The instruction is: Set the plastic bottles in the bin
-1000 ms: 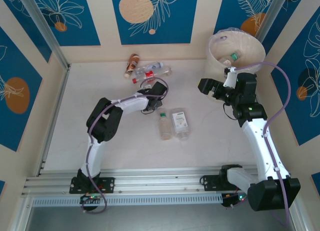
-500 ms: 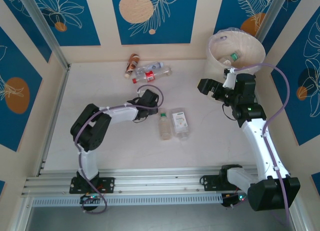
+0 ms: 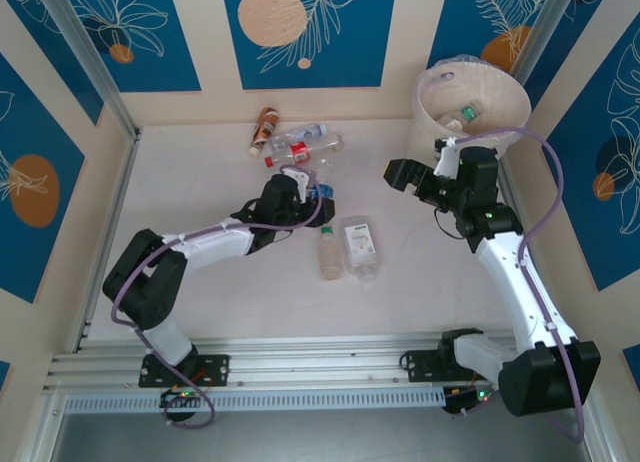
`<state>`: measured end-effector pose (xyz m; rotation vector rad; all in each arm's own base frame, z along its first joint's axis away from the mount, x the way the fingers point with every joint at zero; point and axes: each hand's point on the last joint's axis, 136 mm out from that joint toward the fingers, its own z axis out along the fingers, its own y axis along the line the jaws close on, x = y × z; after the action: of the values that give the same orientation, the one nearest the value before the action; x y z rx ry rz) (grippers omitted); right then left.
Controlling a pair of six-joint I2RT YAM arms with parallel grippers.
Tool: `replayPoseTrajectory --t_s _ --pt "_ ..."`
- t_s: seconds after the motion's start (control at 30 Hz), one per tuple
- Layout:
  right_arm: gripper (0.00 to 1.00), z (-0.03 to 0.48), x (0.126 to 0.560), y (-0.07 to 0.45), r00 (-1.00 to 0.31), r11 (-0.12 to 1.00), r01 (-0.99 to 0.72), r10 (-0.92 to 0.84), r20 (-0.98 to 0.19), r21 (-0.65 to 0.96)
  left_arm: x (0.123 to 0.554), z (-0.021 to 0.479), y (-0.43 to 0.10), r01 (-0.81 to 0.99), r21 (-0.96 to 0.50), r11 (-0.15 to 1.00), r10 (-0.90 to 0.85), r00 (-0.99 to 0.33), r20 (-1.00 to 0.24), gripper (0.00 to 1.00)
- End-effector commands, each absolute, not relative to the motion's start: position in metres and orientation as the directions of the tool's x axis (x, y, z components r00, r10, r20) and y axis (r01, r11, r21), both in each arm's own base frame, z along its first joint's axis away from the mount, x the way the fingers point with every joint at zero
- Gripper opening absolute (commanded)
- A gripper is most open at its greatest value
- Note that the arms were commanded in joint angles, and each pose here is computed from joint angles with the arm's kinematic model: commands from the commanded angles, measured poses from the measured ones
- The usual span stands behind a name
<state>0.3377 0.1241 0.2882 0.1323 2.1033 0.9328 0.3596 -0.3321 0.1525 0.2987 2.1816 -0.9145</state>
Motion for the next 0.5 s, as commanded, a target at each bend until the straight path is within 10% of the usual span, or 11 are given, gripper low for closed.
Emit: replayPoseTrajectory --t_s 0.0,0.47 --pt "1.00 0.302 0.336 0.141 -0.692 0.664 -0.262 0.377 -0.616 0.700 0.337 0.191 -0.356 0.614 -0.568 0.548 -0.042 -0.658 -0.752 0.48" --pt "1.00 0.273 0.358 0.186 -0.803 0.671 -0.218 0.290 -0.521 0.709 0.302 0.225 -0.374 0.730 -0.600 0.328 -0.008 -0.633 -0.774 0.48"
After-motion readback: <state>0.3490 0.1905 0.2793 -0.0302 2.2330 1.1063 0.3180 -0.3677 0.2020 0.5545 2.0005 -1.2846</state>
